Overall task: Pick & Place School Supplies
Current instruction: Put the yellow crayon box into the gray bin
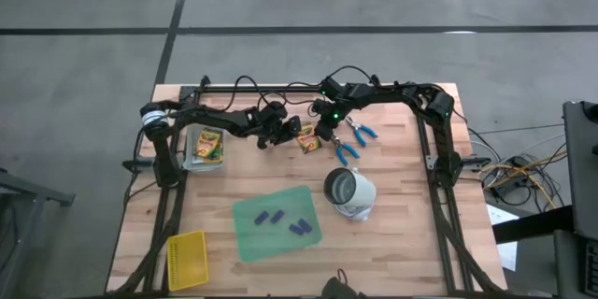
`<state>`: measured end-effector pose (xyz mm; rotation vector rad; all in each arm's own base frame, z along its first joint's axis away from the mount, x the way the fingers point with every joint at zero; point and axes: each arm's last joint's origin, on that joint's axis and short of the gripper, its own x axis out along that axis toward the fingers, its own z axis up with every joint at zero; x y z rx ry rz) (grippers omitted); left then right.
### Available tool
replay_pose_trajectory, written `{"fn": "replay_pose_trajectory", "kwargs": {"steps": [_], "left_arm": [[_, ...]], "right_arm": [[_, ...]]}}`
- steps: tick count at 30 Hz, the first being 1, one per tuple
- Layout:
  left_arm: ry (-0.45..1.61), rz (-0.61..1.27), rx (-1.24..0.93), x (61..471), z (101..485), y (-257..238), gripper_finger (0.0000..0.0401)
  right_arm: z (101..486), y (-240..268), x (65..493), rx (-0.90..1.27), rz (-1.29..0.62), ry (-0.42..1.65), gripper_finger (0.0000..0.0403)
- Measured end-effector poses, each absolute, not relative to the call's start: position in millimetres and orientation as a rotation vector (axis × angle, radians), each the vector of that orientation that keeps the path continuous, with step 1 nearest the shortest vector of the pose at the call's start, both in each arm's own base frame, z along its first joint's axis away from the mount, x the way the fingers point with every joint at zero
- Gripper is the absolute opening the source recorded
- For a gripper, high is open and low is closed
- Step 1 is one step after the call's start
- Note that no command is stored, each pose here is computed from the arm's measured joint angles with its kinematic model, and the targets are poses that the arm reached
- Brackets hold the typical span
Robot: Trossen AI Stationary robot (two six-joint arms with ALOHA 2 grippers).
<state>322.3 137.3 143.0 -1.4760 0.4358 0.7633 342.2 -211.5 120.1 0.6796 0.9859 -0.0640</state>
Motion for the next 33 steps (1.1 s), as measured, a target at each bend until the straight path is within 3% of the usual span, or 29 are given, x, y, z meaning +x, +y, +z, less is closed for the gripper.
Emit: {"fn": "replay_pose_trajectory", "kwargs": {"steps": [33], "left_arm": [[0.351,0.814,-1.431,323.5,145.2,140.6,0.014]], "right_arm": [[119.3,-211.9,340.2,0.66,-0.108,1.016,0.0008]]}}
